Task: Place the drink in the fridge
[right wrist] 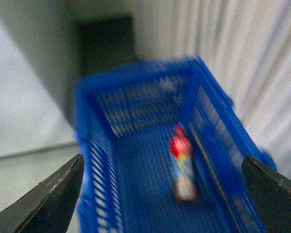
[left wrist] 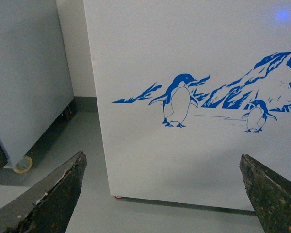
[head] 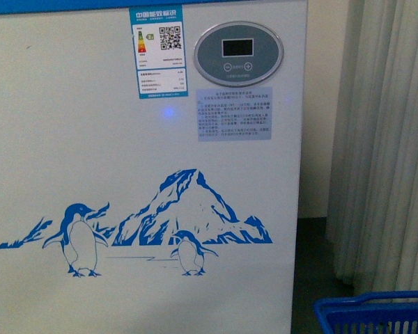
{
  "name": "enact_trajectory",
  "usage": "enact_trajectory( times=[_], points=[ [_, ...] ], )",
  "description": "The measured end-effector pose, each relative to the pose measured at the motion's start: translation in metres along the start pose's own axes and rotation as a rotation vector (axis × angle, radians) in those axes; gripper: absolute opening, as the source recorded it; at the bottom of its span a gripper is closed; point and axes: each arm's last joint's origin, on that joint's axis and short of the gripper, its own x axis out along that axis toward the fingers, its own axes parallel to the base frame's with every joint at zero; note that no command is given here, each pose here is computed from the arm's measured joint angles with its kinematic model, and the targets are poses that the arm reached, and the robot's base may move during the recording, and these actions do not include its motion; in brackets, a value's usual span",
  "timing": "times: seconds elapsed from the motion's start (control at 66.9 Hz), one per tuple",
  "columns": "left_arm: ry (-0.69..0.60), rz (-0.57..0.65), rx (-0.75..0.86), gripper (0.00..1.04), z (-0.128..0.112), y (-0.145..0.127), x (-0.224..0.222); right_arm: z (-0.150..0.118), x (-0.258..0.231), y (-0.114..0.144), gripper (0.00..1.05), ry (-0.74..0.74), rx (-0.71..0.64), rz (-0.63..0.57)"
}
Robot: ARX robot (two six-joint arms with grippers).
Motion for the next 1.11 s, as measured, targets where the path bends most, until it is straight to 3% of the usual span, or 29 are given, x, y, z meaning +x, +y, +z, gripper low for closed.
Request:
enact_trajectory(
  times=[0.12, 0.284, 0.494, 0.778, 1.107],
  points=[
    [-0.001, 0.0, 0.0, 0.97, 0.0, 0.0, 0.0, -0.008, 0.042, -0.01, 0.97, 0.183, 0.037, -0.149],
    [-0.001, 0.0, 0.0, 0.97, 0.0, 0.0, 0.0, -0.012, 0.109, -0.022, 0.97, 0.266, 0.062, -0.253],
    [-0.001, 0.0, 0.0, 0.97, 0.0, 0.0, 0.0, -0.049, 0.19, -0.024, 0.97, 0.423, 0.077, -0.266],
    [-0.001, 0.0, 0.0, 0.97, 0.0, 0.0, 0.0, -0.124, 0.289, -0.024, 0.97, 0.59, 0.073, -0.31],
    [-0.001, 0.0, 0.0, 0.97, 0.0, 0.0, 0.0, -0.167, 0.365, -0.021, 0.97, 0.664, 0.075, -0.306]
  ],
)
